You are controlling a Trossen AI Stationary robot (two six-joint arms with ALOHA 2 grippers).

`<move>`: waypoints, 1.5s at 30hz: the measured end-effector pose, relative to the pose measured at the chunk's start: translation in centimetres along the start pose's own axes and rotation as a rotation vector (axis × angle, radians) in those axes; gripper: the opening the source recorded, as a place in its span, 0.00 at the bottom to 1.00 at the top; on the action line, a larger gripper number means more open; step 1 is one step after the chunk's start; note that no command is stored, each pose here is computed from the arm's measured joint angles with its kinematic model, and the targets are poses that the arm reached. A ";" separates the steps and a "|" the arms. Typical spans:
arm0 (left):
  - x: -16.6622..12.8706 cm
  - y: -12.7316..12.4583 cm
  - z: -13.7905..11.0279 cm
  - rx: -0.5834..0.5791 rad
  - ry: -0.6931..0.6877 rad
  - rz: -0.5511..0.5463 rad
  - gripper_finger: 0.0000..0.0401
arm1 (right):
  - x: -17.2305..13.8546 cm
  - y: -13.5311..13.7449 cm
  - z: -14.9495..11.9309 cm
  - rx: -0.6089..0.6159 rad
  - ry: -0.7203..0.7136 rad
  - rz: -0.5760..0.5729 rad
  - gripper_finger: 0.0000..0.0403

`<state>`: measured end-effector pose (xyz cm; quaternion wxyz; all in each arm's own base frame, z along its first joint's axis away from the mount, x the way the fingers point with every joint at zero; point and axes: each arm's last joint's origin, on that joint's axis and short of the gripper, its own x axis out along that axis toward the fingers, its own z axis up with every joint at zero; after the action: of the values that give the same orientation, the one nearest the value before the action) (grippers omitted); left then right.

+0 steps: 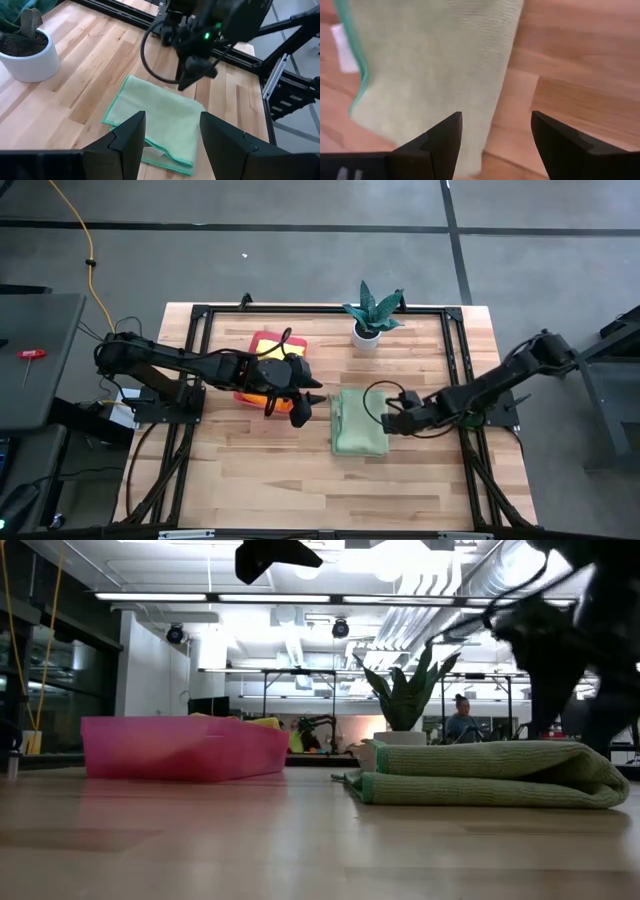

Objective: Fold microfiber towels
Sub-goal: Fold the green microfiber cloth

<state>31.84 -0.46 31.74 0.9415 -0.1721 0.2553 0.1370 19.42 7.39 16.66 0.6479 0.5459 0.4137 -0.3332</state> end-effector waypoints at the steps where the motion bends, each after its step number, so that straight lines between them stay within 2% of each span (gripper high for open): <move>1: 0.0 0.0 0.0 -0.006 -0.004 0.002 0.44 | 0.6 -0.4 -0.1 0.029 -0.001 0.018 0.57; 5: 0.0 0.0 0.1 -0.014 -0.012 0.016 0.44 | 2.2 -0.9 -0.1 0.100 -0.005 0.105 0.57; 13: 0.0 0.0 0.1 -0.016 -0.018 0.017 0.44 | 4.1 -0.8 -0.4 0.109 -0.017 0.095 0.57; 18: 0.0 0.0 0.1 -0.017 -0.019 0.016 0.44 | 4.3 -0.3 -0.5 0.119 -0.031 0.095 0.55; 21: 0.0 0.0 0.1 -0.016 -0.019 0.016 0.44 | 4.4 -0.4 -0.4 0.143 -0.033 0.082 0.45; 26: 0.0 0.0 0.1 -0.015 -0.018 0.017 0.44 | 4.1 -0.9 -0.3 0.136 -0.039 0.027 0.08; 27: 0.0 0.0 0.1 -0.013 -0.016 0.017 0.44 | 4.0 -1.0 -0.2 0.116 -0.048 0.024 0.04; 30: 0.0 0.0 0.1 -0.007 -0.013 0.019 0.44 | 2.6 -1.7 0.2 0.099 -0.074 -0.013 0.05; 37: 0.0 0.0 0.1 -0.006 -0.012 0.019 0.44 | -2.5 -4.3 1.0 0.053 -0.036 -0.160 0.01; 41: 0.0 0.1 0.1 -0.006 -0.016 0.025 0.44 | -5.7 -4.3 1.5 0.008 -0.048 -0.217 0.00; 45: 0.0 0.2 0.1 -0.006 -0.026 0.049 0.44 | -7.2 -2.9 1.6 -0.019 -0.070 -0.185 0.00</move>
<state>31.82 -0.28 31.80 0.9406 -0.1669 0.2465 0.1631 14.01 5.16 21.95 0.6336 0.4874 0.4423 -0.4067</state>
